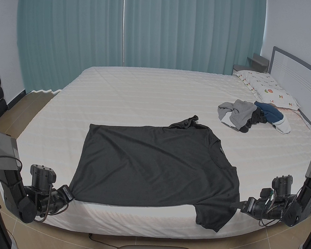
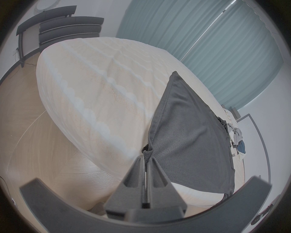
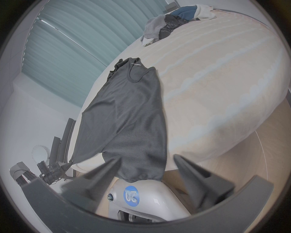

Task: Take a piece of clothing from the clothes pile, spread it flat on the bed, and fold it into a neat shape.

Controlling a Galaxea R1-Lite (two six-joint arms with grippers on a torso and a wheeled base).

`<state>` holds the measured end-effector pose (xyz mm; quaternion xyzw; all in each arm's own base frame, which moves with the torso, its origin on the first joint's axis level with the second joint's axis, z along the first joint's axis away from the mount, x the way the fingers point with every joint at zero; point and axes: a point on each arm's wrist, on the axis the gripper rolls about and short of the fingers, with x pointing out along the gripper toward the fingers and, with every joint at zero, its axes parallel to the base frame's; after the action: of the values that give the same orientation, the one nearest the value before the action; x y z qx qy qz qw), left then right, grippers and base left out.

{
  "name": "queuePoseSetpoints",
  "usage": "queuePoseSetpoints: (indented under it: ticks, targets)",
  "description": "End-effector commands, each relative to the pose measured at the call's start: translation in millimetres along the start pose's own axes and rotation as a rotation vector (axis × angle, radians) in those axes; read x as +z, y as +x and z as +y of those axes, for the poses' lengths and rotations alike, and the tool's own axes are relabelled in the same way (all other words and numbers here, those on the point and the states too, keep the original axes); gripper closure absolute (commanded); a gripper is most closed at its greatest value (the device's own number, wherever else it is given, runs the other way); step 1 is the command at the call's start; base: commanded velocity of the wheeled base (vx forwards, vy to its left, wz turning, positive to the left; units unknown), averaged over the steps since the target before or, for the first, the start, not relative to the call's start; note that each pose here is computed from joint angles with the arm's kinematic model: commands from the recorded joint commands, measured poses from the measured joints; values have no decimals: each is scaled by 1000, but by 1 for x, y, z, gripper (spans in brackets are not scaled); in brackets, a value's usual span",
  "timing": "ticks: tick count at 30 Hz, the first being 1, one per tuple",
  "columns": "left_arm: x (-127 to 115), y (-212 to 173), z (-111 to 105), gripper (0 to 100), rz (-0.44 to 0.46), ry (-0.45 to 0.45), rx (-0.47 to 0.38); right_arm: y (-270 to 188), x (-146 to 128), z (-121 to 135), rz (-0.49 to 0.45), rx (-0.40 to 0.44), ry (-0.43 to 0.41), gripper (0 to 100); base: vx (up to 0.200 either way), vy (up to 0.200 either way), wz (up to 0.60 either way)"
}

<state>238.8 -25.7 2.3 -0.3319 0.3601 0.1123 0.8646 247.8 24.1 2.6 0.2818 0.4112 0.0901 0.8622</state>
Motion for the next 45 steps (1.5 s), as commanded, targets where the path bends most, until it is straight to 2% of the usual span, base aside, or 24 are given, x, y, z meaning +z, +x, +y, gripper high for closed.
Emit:
queuePoseSetpoints:
  ticks: [1,5,11,25,36,37,45]
  targets:
    - [-1,1,0,100,4,-1,1,7,0,2,10,8,-10,0,0,0,0]
    - [0,1,0,100,3,-1,-2,17,6,4,-3,20,-11,0,0,0,0]
    - [0,1,0,100,4,-1,-1,20,13,11,-42,48,58,0,0,0,0]
    - [-1,1,0,100,7,0,-1,27,2,-3,-22,15,8,0,0,0,0]
    - [-1,1,0,100,6,0,-3,33,1,-3,-77,39,-9,0,0,0,0]
    - [-1,1,0,100,6,-2,-3,31,1,-3,-80,35,-9,100,0,0,0]
    - [-1,1,0,100,7,0,1,6,-6,-1,-91,-7,-4,100,0,0,0]
